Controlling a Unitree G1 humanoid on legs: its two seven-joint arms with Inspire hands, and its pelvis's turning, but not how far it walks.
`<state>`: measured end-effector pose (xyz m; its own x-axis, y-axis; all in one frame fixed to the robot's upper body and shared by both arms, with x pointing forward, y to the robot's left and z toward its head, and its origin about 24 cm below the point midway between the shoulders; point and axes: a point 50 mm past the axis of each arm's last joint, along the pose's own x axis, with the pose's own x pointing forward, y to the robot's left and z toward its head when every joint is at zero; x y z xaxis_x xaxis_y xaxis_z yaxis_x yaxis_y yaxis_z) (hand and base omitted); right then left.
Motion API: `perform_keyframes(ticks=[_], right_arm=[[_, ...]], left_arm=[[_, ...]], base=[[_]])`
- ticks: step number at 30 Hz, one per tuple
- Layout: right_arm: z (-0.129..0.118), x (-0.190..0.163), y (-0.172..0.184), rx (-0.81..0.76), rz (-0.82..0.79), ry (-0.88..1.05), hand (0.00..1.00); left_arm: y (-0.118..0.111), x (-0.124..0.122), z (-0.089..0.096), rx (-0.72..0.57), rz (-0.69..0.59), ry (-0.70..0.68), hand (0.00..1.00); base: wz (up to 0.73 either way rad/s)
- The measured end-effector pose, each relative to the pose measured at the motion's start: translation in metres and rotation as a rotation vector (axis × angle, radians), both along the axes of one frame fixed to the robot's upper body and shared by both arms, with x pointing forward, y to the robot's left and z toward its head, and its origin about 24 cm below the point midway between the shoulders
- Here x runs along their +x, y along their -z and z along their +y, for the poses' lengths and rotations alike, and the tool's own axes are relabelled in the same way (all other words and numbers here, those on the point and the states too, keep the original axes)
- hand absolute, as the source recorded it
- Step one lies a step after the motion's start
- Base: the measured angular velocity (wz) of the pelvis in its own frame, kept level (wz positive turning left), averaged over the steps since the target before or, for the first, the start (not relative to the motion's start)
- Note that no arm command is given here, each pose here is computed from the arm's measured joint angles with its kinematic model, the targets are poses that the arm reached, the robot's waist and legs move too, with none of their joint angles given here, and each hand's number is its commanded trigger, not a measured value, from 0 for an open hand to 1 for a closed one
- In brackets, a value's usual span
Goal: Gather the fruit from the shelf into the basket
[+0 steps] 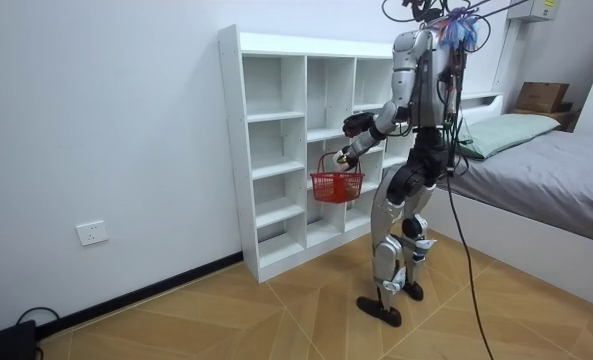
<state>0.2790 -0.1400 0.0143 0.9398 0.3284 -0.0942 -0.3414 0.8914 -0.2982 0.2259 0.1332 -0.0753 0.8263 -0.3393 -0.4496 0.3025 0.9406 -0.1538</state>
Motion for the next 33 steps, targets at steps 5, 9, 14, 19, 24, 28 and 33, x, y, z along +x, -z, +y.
perform_keyframes(ticks=[5,9,14,19,24,28,33], right_arm=[[0.006,-0.016,0.011,0.022,0.055,-0.063,1.0],[0.014,-0.027,0.023,0.02,0.116,-0.131,1.0],[0.014,-0.028,0.022,0.019,0.12,-0.145,1.0],[0.015,-0.027,0.019,0.036,0.111,-0.146,1.0],[0.015,-0.026,0.019,0.046,0.11,-0.141,1.0],[0.015,-0.026,0.019,0.046,0.111,-0.143,1.0],[0.015,-0.026,0.017,0.064,0.098,-0.144,1.0]], left_arm=[[-0.002,0.001,0.0,-0.009,-0.01,0.011,1.0],[-0.012,0.007,-0.005,-0.074,-0.048,-0.006,1.0],[-0.018,0.009,-0.008,-0.132,-0.066,-0.013,1.0],[-0.021,0.01,-0.007,-0.176,-0.07,-0.024,1.0],[-0.022,0.01,-0.007,-0.2,-0.066,-0.034,1.0],[-0.021,0.01,-0.008,-0.207,-0.064,-0.031,1.0],[-0.021,0.008,-0.008,-0.269,-0.044,-0.043,1.0]], base=[[0.0],[-0.03],[-0.06],[-0.02],[-0.05],[0.0],[0.02]])
